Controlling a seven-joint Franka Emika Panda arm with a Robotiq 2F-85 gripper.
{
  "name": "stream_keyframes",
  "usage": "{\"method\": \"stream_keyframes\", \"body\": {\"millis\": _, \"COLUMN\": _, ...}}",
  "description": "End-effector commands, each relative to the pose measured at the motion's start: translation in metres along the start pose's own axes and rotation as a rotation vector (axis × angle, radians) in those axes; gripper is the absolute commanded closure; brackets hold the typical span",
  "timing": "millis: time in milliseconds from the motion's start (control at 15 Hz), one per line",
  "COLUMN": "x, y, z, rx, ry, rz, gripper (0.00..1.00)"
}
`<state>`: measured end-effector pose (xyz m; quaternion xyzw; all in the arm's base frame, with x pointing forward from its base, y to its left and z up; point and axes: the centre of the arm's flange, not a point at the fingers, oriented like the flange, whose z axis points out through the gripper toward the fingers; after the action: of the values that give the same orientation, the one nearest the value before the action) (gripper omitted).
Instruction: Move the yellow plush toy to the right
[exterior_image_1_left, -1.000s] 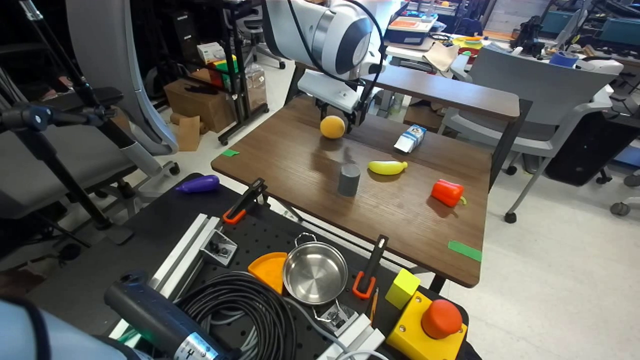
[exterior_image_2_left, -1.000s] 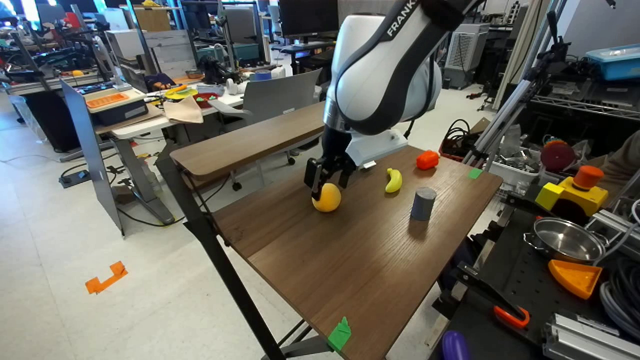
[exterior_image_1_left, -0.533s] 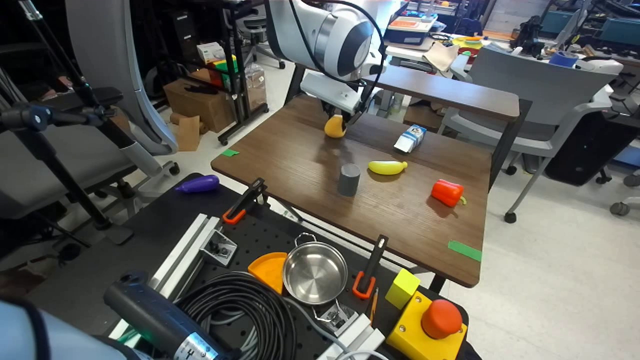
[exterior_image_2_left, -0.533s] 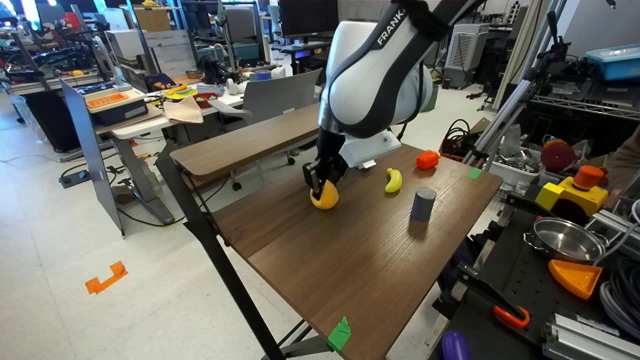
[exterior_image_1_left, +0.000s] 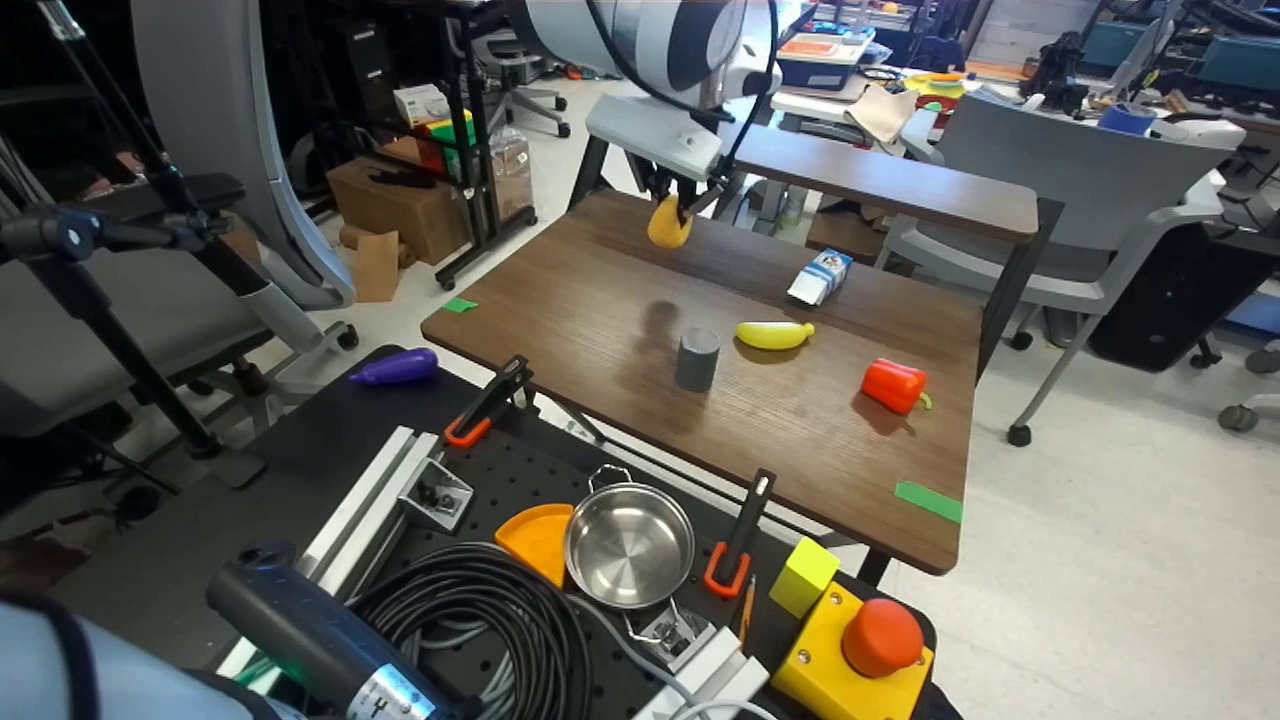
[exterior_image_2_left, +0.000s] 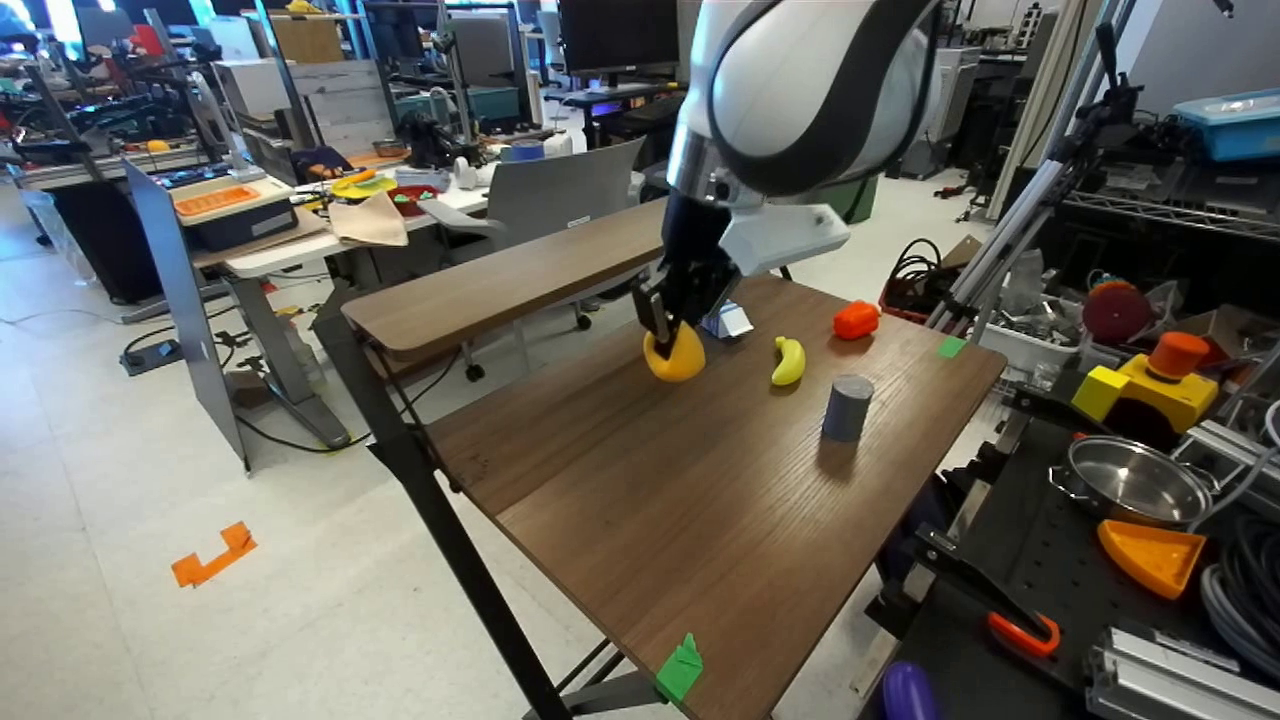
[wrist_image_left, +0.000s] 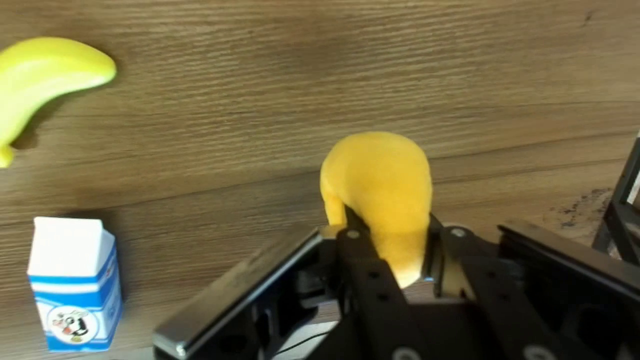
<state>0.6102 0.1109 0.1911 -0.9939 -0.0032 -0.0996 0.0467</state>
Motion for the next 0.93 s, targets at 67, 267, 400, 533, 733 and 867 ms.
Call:
{"method": "stream_keyframes", "body": {"millis": 67, "x": -0.051, "y": 0.038, "z": -0.091, "rx": -0.04, "ry": 0.018, "rz": 0.057, "gripper": 0.94}}
{"method": "stream_keyframes", "body": {"millis": 267, "x": -0.062, "y": 0.074, "z": -0.121, "rx": -0.063, "ry": 0.033, "rz": 0.12, "gripper": 0.94}}
{"method": "stream_keyframes", "body": {"millis": 400, "x": -0.07, "y": 0.094, "z": -0.135, "rx": -0.072, "ry": 0.019, "rz": 0.16, "gripper": 0.94}}
{"method": "stream_keyframes", "body": {"millis": 533, "x": -0.078, "y": 0.115, "z": -0.137, "rx": -0.097, "ry": -0.01, "rz": 0.198, "gripper": 0.94}}
{"method": "stream_keyframes", "body": {"millis": 733, "x": -0.088, "y": 0.15, "z": -0.129, "rx": -0.132, "ry": -0.054, "rz": 0.284, "gripper": 0.94}}
{"method": "stream_keyframes", "body": {"millis": 867, "x": -0.096, "y": 0.169, "z": -0.121, "rx": -0.136, "ry": -0.075, "rz": 0.349, "gripper": 0.94}}
